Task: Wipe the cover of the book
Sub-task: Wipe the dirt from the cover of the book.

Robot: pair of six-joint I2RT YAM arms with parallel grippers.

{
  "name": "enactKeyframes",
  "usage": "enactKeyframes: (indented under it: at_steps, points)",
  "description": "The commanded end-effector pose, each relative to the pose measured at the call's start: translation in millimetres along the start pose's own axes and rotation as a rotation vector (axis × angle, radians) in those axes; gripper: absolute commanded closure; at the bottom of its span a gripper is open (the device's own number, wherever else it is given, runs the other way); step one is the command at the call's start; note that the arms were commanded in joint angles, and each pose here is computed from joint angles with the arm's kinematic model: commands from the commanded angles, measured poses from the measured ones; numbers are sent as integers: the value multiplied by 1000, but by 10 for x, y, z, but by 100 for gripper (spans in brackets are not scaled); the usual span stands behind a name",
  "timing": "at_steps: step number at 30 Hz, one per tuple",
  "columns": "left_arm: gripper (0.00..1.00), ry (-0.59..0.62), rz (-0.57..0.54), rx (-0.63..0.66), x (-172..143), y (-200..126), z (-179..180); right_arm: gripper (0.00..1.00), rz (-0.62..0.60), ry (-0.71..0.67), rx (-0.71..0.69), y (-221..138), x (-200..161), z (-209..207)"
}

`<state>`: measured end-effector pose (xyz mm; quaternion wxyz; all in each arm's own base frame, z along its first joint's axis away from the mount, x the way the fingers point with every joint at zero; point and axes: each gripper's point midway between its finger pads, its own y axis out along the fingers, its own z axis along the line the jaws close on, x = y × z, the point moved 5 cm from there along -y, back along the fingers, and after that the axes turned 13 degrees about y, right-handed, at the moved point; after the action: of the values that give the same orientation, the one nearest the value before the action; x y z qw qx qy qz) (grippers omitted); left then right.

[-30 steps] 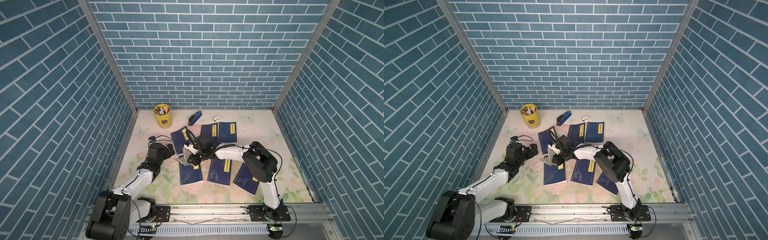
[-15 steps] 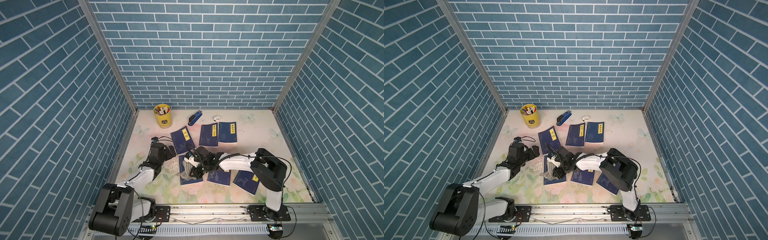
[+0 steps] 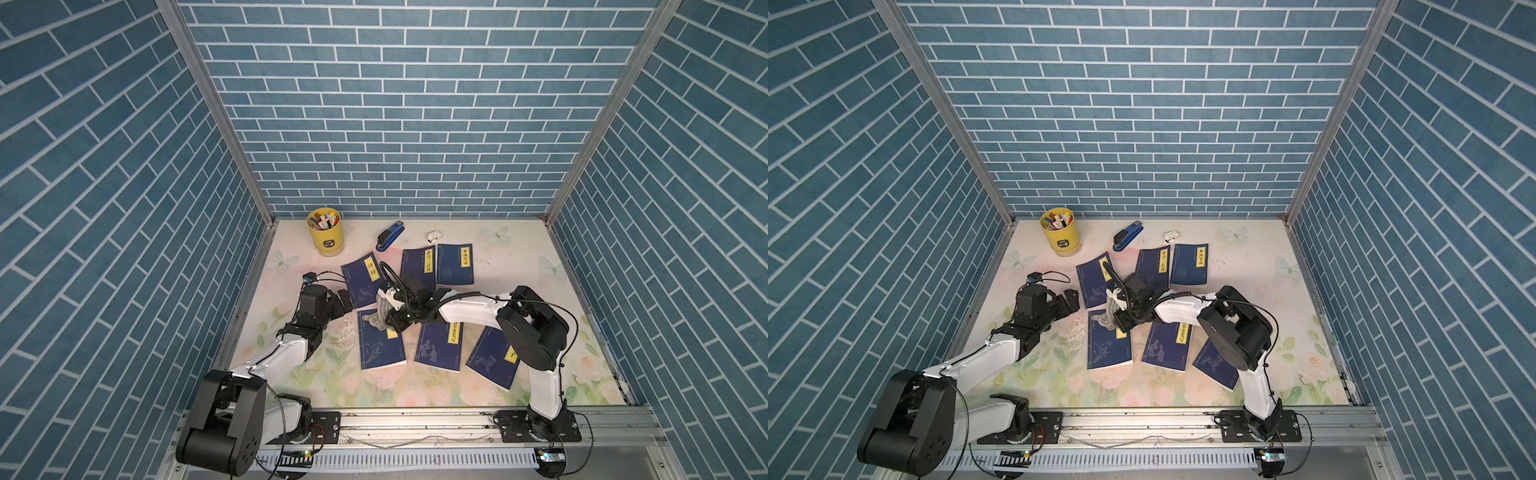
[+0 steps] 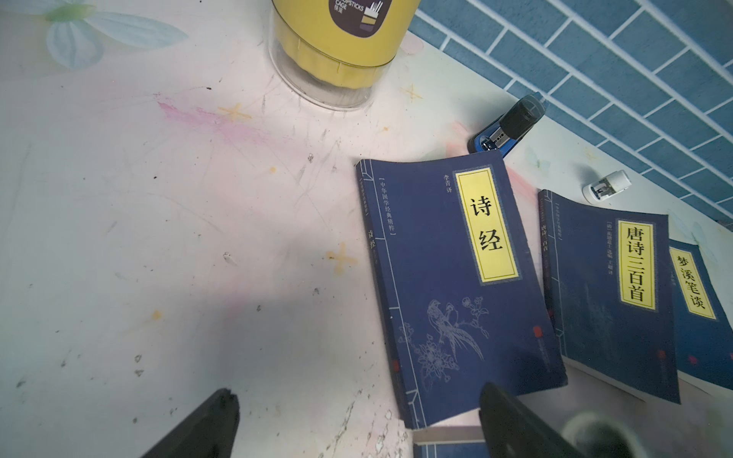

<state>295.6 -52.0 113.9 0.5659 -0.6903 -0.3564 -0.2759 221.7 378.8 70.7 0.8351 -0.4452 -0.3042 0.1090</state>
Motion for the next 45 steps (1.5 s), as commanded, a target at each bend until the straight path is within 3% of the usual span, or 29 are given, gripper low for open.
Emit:
enactKeyframes:
  at_steps: [1,4,8,19,23,26,37,45]
  points:
    - [0,7,-1,1,-5,20,12,100,295,12,-119,50,-934,-107]
    - [0,10,5,-5,-11,35,2,100,319,24,-115,-25,-1138,-22]
    - [0,10,10,-6,-33,46,8,100,283,31,-154,-77,-1154,-88]
    - [0,-8,16,-24,-101,14,4,100,169,112,-248,172,-215,-622]
    - [0,-8,15,-20,-102,-13,11,100,167,94,-242,146,-68,-604]
    - [0,-5,10,-11,-90,-20,20,100,191,78,-228,108,-176,-545]
    - [0,-1,21,-8,-100,33,20,100,341,56,-234,-35,-1089,-188]
    - [0,-3,29,-13,-156,18,29,100,295,40,-186,-445,-1133,-86]
